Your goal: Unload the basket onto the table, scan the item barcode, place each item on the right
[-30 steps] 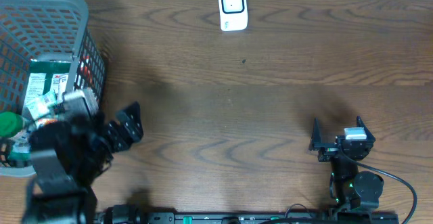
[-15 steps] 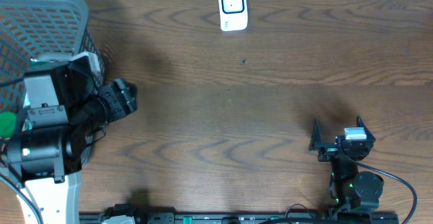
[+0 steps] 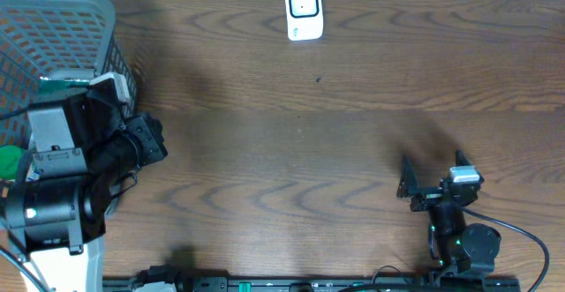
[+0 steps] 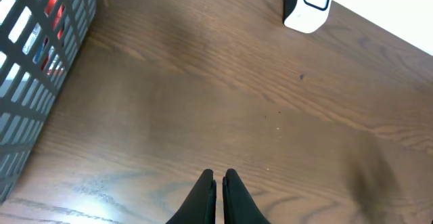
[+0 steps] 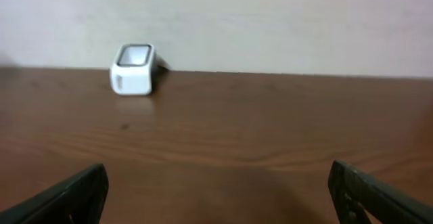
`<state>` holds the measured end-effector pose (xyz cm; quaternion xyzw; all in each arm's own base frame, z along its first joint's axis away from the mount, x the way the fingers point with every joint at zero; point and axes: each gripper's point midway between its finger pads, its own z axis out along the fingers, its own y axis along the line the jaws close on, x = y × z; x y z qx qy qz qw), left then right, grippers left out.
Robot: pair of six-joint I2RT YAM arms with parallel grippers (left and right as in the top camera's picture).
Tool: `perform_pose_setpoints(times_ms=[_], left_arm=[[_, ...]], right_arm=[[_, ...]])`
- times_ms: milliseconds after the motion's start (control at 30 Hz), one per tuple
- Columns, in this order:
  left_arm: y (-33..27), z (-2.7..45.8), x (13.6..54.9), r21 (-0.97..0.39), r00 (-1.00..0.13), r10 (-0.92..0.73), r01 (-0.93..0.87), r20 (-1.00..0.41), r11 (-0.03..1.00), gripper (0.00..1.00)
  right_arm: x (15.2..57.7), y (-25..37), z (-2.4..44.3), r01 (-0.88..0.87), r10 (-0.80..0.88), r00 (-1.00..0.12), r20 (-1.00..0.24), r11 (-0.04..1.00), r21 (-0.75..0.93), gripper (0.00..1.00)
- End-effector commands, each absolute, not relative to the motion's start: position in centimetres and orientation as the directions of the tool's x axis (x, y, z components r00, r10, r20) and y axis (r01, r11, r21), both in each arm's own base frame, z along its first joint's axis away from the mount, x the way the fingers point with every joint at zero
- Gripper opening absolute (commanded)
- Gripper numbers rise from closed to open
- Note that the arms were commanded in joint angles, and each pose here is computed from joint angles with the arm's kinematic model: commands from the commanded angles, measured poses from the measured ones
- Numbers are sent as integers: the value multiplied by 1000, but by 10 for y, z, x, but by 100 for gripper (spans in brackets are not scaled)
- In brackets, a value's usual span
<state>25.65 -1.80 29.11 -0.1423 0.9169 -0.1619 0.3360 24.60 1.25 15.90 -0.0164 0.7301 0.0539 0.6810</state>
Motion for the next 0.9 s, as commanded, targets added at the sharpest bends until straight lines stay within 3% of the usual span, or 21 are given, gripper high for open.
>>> perform_pose_setpoints(times_ms=[0,67,100,200,300,633,867], left_arm=[[-20,301,252,-393,-721,-359,-129,-592,910,7],[-20,302,251,-393,-718,-358,-128,-597,911,17],[-21,302,251,-393,-717,-358,-127,-598,911,28],[-21,302,251,-393,-716,-358,-126,-599,911,49],[-21,303,251,-393,-716,-358,-126,-599,911,60],[-20,303,251,-389,-715,-351,-119,-605,914,65],[-20,305,253,-369,-713,-322,-94,-624,925,73]], right_arm=[[244,27,162,-170,163,-90,-983,970,176,99],[240,36,176,-227,160,-72,-985,958,172,99],[239,38,185,-238,159,-54,-986,957,167,99],[232,37,224,-241,155,19,-988,960,146,99],[221,32,267,-219,154,76,-985,967,134,99],[205,33,367,-207,157,5,-988,966,152,99],[217,34,409,-177,166,-216,-962,962,205,99]])
